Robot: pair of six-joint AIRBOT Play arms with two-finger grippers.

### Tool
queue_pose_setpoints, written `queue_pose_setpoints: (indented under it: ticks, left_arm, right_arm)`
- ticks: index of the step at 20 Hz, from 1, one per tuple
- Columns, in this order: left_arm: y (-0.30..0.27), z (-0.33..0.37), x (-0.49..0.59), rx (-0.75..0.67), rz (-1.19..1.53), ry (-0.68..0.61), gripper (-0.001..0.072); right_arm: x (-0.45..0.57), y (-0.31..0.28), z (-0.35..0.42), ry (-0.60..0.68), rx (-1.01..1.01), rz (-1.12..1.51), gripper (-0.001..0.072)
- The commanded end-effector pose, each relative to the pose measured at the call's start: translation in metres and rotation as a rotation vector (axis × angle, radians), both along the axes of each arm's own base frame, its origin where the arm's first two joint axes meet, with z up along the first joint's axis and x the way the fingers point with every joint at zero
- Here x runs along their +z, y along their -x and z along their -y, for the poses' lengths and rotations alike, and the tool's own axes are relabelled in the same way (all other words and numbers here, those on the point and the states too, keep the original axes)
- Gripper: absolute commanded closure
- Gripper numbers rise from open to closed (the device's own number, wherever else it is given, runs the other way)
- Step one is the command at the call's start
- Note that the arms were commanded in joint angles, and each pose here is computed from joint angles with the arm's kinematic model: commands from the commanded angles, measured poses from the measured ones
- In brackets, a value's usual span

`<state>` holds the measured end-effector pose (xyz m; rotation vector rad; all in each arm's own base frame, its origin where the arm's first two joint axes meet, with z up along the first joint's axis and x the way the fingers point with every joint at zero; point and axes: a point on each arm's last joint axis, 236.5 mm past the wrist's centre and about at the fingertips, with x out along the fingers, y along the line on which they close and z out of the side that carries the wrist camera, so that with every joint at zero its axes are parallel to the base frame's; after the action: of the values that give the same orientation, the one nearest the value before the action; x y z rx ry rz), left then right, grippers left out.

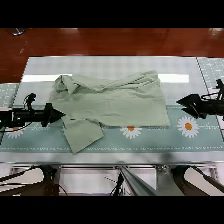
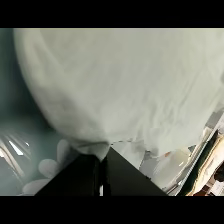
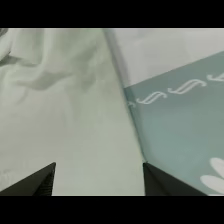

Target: Fold the shirts.

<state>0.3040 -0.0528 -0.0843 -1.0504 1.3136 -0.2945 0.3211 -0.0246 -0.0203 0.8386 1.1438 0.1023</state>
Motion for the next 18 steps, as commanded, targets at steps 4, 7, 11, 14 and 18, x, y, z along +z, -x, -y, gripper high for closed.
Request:
queue_pose_setpoints:
  ticks: [4, 7, 11, 14, 18]
  left_arm:
    - [-0.010, -0.002, 0.014, -0.009, 0.037, 0.027, 0.0684]
    - [-0.010, -0.001, 0.013, -0.012, 0.036, 0.028, 0.0684]
    - [-0.009, 0.006, 0.013, -0.035, 0.036, 0.028, 0.0684]
    - [-0.007, 0.014, 0.013, -0.059, 0.036, 0.027, 0.0684]
    - [-0.018, 0.020, 0.022, -0.053, 0.065, 0.041, 0.0684]
  right_arm:
    - [-0.050, 0.070, -0.016, -0.019, 0.096, -0.272, 0.0096]
    - [-0.065, 0.069, -0.039, -0.041, 0.167, -0.306, 0.0096]
    - [-0.080, 0.053, -0.059, -0.066, 0.188, -0.313, 0.0096]
    - [-0.082, 0.027, -0.070, -0.073, 0.169, -0.265, 0.0096]
    - [-0.068, 0.003, -0.095, -0.065, 0.238, -0.194, 0.0682]
